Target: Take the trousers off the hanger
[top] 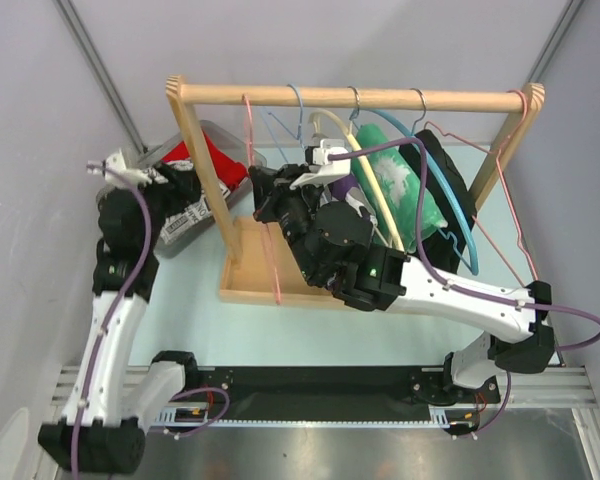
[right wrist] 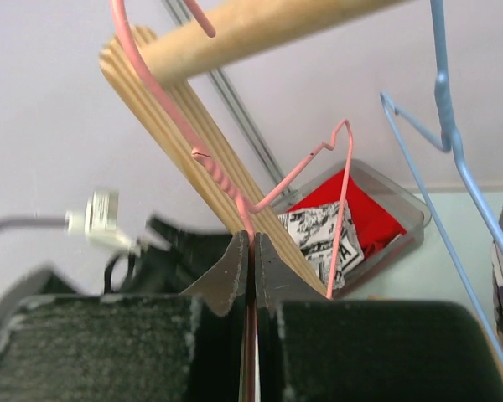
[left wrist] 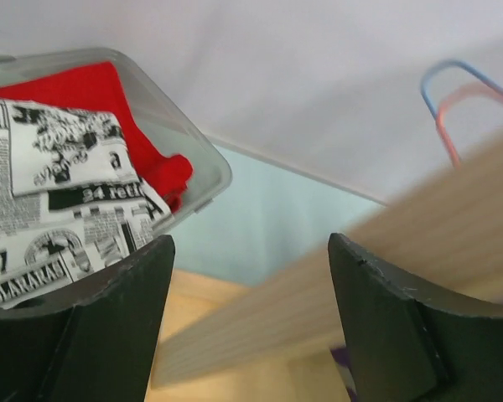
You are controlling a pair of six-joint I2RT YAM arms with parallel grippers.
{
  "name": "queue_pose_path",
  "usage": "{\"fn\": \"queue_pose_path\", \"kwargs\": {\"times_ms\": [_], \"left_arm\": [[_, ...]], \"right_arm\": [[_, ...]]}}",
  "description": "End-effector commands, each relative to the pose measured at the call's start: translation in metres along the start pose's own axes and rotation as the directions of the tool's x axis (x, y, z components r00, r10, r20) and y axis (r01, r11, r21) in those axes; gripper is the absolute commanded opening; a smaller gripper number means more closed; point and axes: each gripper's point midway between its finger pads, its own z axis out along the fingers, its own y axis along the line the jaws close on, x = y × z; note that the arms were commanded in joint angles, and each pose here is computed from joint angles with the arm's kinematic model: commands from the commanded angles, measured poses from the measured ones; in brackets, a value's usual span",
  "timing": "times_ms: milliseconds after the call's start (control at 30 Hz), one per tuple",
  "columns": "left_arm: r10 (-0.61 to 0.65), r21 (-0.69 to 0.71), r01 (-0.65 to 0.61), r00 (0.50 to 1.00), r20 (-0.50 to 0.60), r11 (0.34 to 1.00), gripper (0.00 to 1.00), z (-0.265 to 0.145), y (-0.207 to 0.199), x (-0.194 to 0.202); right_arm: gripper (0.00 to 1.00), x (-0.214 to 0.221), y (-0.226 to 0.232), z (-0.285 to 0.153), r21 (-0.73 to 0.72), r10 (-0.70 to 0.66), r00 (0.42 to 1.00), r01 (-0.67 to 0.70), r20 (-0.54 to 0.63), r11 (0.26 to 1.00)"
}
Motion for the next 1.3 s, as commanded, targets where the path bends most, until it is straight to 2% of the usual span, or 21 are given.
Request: {"fn": "queue_pose_path", "kwargs": {"times_ms": [0, 233, 400, 500, 567, 600, 633, 667, 700, 767, 800, 900, 1033, 1167, 1267], "left_arm": [[-0.038, 0.204, 0.051, 0.997, -0.068, 0.978, 0.79, -0.047, -0.037, 0.035], [-0.013, 0.269, 0.034, 0.997, -0.080, 0.962, 0.80, -0.104, -0.042, 0.044], [0.012, 0.452, 0.033, 0.995, -0.095, 0.891, 0.78, -0.134, -0.082, 0.031], [0.068, 0.507, -0.017, 0.994, -0.081, 0.862, 0.79, -0.149, -0.097, 0.019], [0.142, 0.575, -0.096, 0.989, -0.036, 0.813, 0.79, -0.161, -0.115, 0.010], [0.175, 0.542, -0.118, 0.983, -0.055, 0.832, 0.79, -0.154, -0.111, 0.014], [0.235, 0.550, -0.201, 0.972, 0.008, 0.811, 0.79, -0.163, -0.118, -0.003], [0.261, 0.569, -0.217, 0.965, 0.005, 0.793, 0.79, -0.169, -0.125, -0.002], [0.300, 0.508, -0.265, 0.954, 0.013, 0.820, 0.79, -0.165, -0.113, -0.004], [0.322, 0.503, -0.297, 0.946, 0.040, 0.812, 0.79, -0.176, -0.113, -0.010], [0.334, 0.442, -0.328, 0.940, 0.066, 0.835, 0.80, -0.173, -0.102, -0.017], [0.329, 0.463, -0.325, 0.941, 0.075, 0.824, 0.80, -0.182, -0.102, -0.016], [0.307, 0.561, -0.275, 0.951, 0.038, 0.781, 0.79, -0.193, -0.120, -0.009], [0.244, 0.566, -0.234, 0.968, 0.059, 0.790, 0.79, -0.200, -0.121, -0.019], [0.201, 0.573, -0.179, 0.979, 0.024, 0.800, 0.79, -0.199, -0.123, -0.013]], "right_arm": [[0.00, -0.040, 0.014, 0.008, 0.030, 0.048, 0.993, -0.052, 0.109, 0.998], [0.00, -0.042, 0.025, 0.022, 0.090, 0.019, 0.986, -0.035, 0.166, 0.995], [0.00, -0.032, 0.023, 0.035, 0.158, -0.002, 0.981, -0.029, 0.194, 0.987], [0.00, -0.022, 0.023, 0.044, 0.193, -0.044, 0.982, 0.008, 0.185, 0.981], [0.00, -0.015, 0.021, 0.049, 0.213, -0.077, 0.981, 0.038, 0.179, 0.976], [0.00, -0.012, 0.019, 0.051, 0.220, -0.087, 0.980, 0.047, 0.177, 0.974], [0.00, -0.010, 0.018, 0.052, 0.224, -0.097, 0.980, 0.057, 0.174, 0.973], [0.00, -0.005, 0.016, 0.054, 0.231, -0.112, 0.980, 0.072, 0.165, 0.970], [0.00, -0.001, 0.014, 0.056, 0.237, -0.125, 0.980, 0.086, 0.158, 0.968], [0.00, 0.009, 0.009, 0.057, 0.250, -0.158, 0.977, 0.118, 0.146, 0.961], [0.00, 0.010, 0.006, 0.058, 0.256, -0.165, 0.976, 0.124, 0.144, 0.959], [0.00, 0.016, -0.002, 0.059, 0.278, -0.169, 0.976, 0.126, 0.137, 0.952], [0.00, 0.012, -0.004, 0.065, 0.286, -0.178, 0.974, 0.132, 0.139, 0.949], [0.00, 0.004, -0.002, 0.072, 0.271, -0.187, 0.972, 0.144, 0.141, 0.952], [0.00, 0.004, -0.006, 0.078, 0.262, -0.198, 0.971, 0.157, 0.135, 0.952]]}}
